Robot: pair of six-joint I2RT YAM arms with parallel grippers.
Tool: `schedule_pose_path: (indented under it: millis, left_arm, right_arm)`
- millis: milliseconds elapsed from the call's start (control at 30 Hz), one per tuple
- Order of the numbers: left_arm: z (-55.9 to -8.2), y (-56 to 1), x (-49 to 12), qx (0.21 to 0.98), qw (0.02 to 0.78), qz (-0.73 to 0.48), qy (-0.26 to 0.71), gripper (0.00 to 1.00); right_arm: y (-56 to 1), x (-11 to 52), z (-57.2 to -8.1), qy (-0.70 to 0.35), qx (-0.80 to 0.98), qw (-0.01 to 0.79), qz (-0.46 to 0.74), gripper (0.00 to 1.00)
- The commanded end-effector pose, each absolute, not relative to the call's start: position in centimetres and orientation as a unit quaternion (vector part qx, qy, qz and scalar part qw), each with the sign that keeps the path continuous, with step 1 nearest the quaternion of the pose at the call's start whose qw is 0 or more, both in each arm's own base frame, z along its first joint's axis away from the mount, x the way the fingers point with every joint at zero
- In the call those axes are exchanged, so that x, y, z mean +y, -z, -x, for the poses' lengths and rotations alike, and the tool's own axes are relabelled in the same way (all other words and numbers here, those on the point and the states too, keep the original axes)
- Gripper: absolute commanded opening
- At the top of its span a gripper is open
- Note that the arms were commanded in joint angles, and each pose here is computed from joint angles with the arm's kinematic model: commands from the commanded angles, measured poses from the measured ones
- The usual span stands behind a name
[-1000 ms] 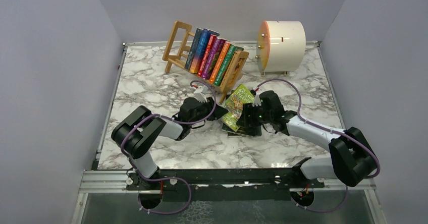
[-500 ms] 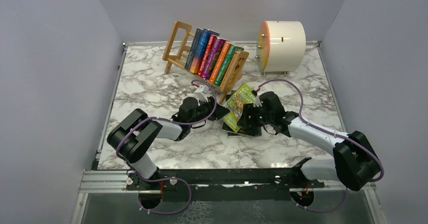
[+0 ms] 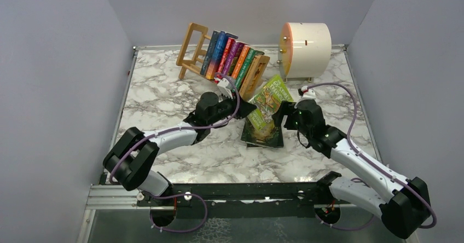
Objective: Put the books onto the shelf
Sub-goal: Pick up the book from the center of the board, then place the book on the shelf.
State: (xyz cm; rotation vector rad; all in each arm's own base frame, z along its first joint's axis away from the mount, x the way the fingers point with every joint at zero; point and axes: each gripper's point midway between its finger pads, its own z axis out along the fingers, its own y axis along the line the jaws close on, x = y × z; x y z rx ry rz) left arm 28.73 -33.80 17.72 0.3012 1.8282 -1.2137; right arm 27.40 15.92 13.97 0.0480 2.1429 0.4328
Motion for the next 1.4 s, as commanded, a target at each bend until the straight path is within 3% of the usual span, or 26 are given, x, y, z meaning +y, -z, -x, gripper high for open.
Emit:
schedule_pose_path:
  millis: [0, 367, 733, 1067, 1367]
  left_arm:
    - [-30.9, -28.9, -34.1, 0.646, 0.565, -0.147, 0.492, 0.0]
    - [-34.1, -40.1, -30.9, 0.566, 0.705, -0.145, 0.402, 0.0]
    - [-39.7, -47.0, -17.2, 0.472, 0.851, -0.071, 0.22, 0.0]
    - [-44.2, -46.5, -11.5, 0.417, 0.887, -0.061, 0.187, 0.0]
    - [-48.2, -41.5, -8.2, 0.369, 0.901, -0.09, 0.21, 0.0]
  right_arm:
    - [-14.1, 13.2, -27.4, -0.122, 0.871, 0.472, -0.065, 0.75]
    - [-13.7, 13.0, -26.7, -0.122, 0.875, 0.465, -0.064, 0.76]
    - [-12.9, 13.7, -26.8, -0.128, 0.881, 0.453, -0.048, 0.77]
    - [-12.3, 14.2, -27.0, -0.128, 0.887, 0.443, -0.037, 0.77]
    - [-11.6, 14.3, -27.0, -0.124, 0.893, 0.432, -0.03, 0.77]
